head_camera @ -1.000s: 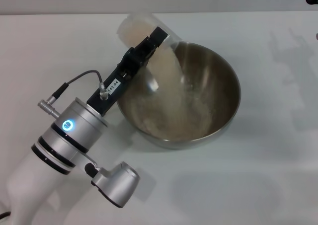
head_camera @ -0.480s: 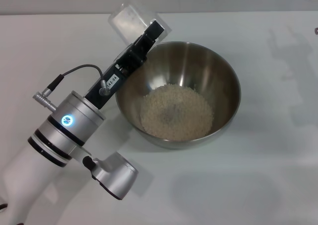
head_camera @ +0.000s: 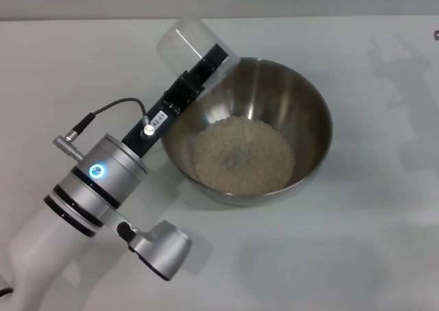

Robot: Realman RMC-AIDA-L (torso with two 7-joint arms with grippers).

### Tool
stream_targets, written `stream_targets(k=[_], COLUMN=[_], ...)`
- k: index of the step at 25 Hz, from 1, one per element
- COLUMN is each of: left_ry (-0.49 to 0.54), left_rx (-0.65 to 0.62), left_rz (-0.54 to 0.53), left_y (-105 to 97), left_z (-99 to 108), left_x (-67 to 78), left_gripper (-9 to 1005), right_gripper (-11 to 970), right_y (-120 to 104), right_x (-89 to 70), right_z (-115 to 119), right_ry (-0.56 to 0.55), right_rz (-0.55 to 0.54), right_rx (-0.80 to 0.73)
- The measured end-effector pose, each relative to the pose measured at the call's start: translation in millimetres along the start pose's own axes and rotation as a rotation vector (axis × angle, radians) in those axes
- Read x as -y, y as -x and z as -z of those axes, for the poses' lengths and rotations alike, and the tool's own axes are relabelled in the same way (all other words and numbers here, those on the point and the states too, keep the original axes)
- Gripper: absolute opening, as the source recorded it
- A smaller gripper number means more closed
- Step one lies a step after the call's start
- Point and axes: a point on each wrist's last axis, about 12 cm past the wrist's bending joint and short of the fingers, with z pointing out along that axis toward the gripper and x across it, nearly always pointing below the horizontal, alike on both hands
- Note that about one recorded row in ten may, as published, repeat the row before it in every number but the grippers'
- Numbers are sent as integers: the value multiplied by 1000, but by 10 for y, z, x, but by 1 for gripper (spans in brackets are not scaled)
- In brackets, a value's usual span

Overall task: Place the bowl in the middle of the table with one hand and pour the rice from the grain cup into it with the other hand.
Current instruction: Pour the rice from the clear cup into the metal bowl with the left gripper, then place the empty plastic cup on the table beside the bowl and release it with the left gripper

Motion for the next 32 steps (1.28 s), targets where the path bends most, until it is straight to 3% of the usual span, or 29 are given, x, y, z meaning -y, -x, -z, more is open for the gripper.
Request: stream_targets(k=[5,13,17,18,19,20,23,24,25,29,30,32], left_ry=[-21,8,22,32,55,55,113,149,149,175,175,171], left_rx=[56,-7,-90,-125,-183,-183,-299,-375,-375,-527,-527,-582], left_rz=[38,284,521,603,753,753,1042,1219,1219,1532,1532,1635], left_y=[125,122,71,37,-26,-26,-177,-267,-267,-393,-393,-426], left_z=[60,82,107,114,127,127,161,189,189,258,258,289], left_x=[12,-58,-83,-88,-92,-92,-59,-9,-9,169,169,249], left_gripper=[23,24,24,24,24,24,24,24,24,24,24,24], right_gripper=[491,490,490,490,490,490,490,490,489,489,489,489], right_y=[0,-6,-5,-4,-4,-4,-5,-5,-5,-4,-3,-2], right_x=[8,20,27,28,29,29,31,31,31,27,26,25], right_z=[-2,16,28,30,33,33,38,41,41,41,42,41], right_ry=[-4,-9,-12,-13,-13,-13,-14,-14,-14,-10,-9,-9], right_rz=[0,2,1,0,-2,-2,-4,-4,-4,-3,-3,-3], right_rx=[0,-4,-2,-1,-1,-1,-1,-1,-1,0,0,1])
